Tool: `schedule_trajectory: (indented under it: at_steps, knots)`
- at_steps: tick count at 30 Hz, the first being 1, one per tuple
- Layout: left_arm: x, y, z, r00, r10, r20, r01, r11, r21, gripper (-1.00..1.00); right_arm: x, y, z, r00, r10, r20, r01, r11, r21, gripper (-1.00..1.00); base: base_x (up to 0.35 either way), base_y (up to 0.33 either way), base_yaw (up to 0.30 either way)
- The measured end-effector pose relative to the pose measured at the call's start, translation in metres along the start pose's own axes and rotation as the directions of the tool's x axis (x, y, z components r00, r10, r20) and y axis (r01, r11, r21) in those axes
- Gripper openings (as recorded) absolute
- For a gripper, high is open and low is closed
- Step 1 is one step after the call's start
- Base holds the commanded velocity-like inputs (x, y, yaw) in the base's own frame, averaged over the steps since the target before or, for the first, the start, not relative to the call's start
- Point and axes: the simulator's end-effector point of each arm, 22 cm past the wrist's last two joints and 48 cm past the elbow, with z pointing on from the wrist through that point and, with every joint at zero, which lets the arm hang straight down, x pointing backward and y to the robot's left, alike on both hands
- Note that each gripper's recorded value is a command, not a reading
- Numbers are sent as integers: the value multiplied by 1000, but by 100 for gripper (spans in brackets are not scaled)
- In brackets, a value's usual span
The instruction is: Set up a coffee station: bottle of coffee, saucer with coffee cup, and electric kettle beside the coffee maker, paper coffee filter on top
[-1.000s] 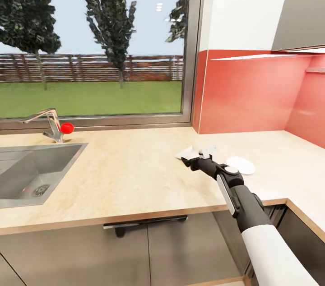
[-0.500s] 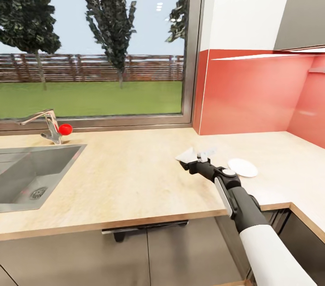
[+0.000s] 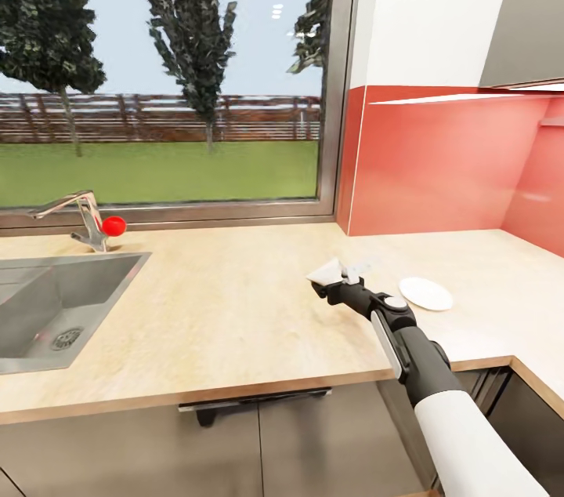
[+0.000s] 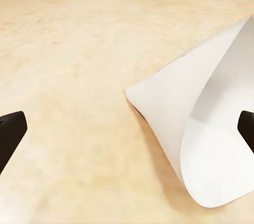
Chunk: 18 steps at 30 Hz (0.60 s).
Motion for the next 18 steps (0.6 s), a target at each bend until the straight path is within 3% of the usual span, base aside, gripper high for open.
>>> schedule_trajectory:
  at_steps: [18]
  knots:
    - [0,1,0,1000,1,0,-1,1000,-1,100,0,0,0,1000,-1,0,1,1000,0,100,51,23,0]
